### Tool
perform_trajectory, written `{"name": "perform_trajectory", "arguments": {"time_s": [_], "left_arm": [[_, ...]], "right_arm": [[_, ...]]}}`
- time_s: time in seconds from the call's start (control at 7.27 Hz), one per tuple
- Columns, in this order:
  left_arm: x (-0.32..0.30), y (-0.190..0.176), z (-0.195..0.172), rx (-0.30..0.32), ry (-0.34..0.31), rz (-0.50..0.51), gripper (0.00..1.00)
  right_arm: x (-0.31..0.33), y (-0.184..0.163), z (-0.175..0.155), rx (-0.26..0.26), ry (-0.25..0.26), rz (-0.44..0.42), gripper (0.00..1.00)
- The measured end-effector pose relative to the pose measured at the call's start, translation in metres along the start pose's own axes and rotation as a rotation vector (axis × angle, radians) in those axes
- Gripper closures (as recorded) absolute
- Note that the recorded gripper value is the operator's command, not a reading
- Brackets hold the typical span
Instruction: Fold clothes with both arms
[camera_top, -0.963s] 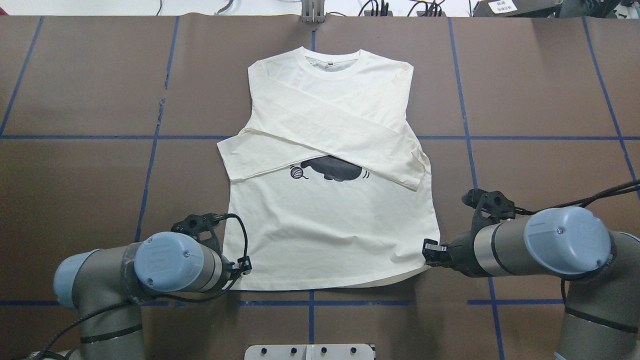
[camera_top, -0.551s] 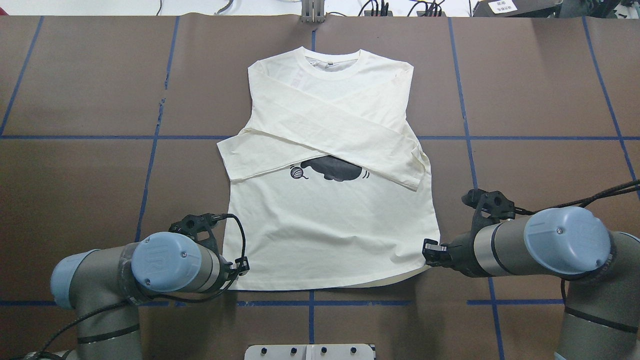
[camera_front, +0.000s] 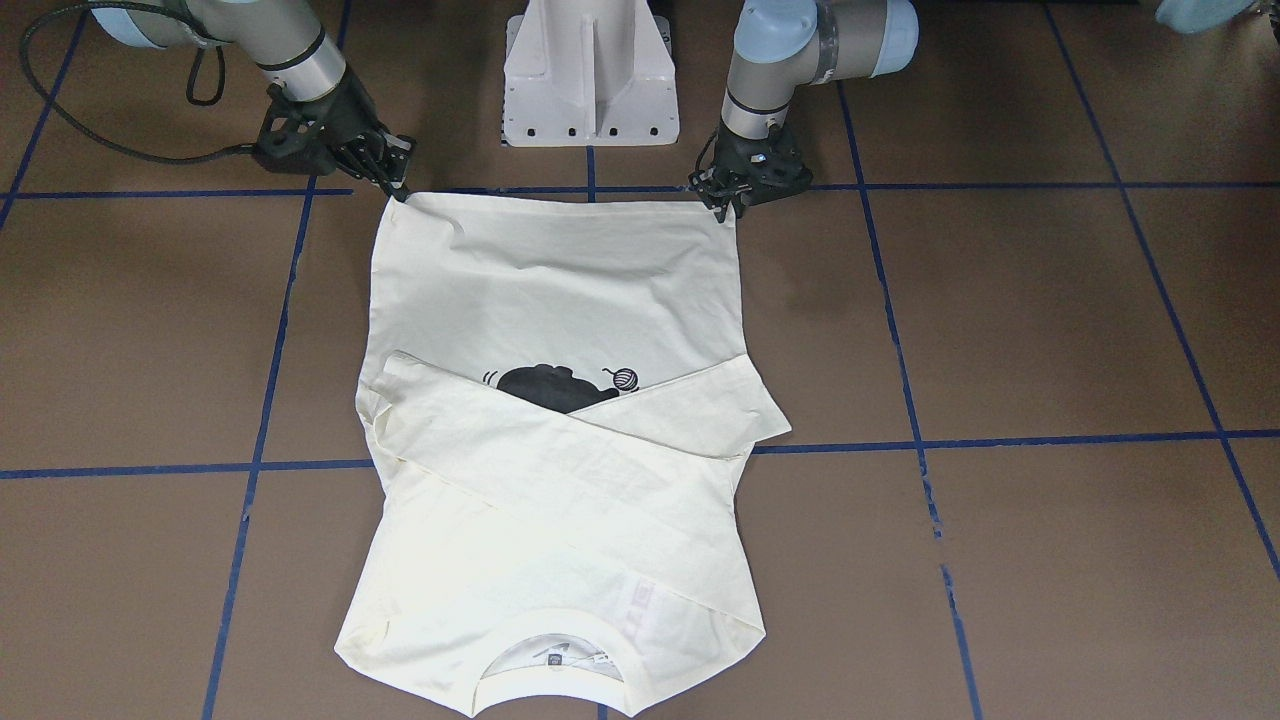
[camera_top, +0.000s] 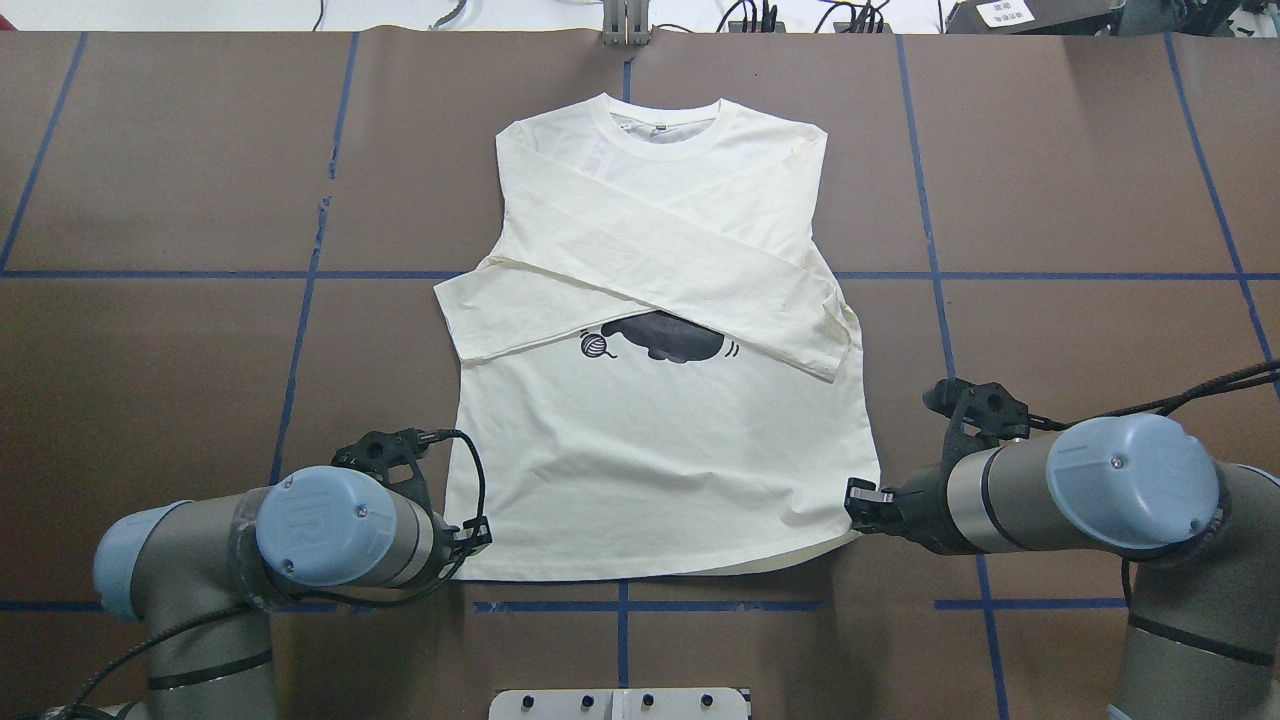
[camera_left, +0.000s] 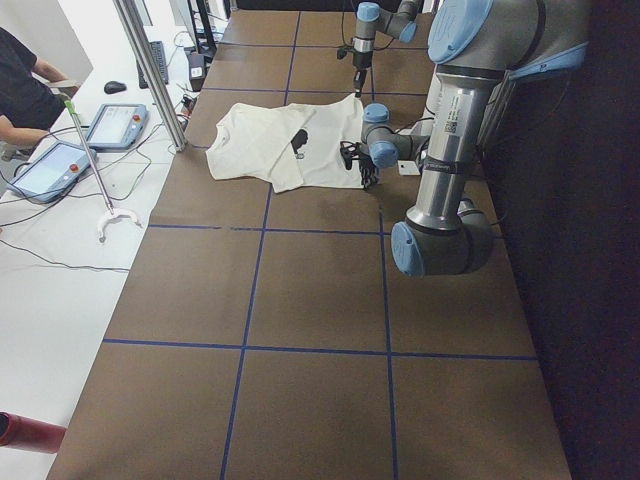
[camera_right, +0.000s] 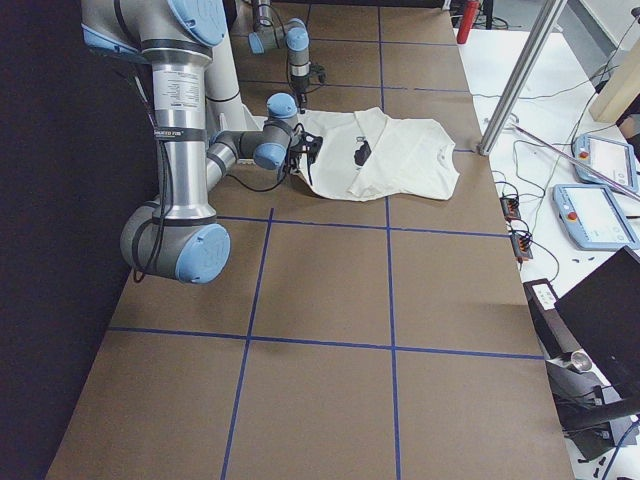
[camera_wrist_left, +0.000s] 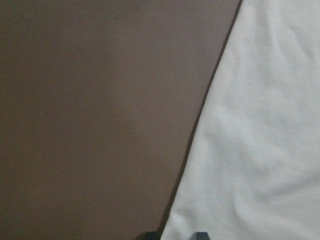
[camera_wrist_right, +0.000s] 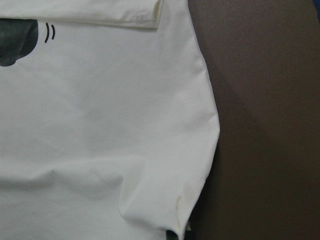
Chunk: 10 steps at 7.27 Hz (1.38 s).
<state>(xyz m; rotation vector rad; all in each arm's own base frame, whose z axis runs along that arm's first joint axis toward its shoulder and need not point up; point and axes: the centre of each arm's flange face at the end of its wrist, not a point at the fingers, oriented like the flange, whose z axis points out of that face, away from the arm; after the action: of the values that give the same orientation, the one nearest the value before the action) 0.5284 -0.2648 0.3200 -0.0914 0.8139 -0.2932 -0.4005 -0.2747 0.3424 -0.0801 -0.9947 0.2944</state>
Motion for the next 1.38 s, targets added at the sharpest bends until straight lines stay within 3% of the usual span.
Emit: {"name": "perform_trajectory", "arguments": {"time_s": [0.14,0.55,0.83,1.24,1.38], "left_arm": [[0.0,0.0,-0.001,-0.001,0.001,0.0,1.0],[-0.002,0.005,-0.032,-0.01,0.033,0.012,1.0],[-0.014,0.019,-0.075,-0.028,0.066,0.033,1.0],[-0.034,0.086,-0.143,-0.15,0.116,0.128,1.0],[-0.037,0.095,-0.155,-0.168,0.118,0.145,1.0]], "right_arm": [[0.0,0.0,0.0,0.0,0.0,0.0,1.0],[-0.001,0.001,-0.004,-0.016,-0.006,0.0,1.0],[0.002,0.007,-0.019,-0.075,-0.016,0.001,1.0],[0.011,0.031,-0.044,-0.233,-0.022,-0.014,1.0],[0.012,0.035,-0.049,-0.259,-0.033,-0.022,1.0]]}}
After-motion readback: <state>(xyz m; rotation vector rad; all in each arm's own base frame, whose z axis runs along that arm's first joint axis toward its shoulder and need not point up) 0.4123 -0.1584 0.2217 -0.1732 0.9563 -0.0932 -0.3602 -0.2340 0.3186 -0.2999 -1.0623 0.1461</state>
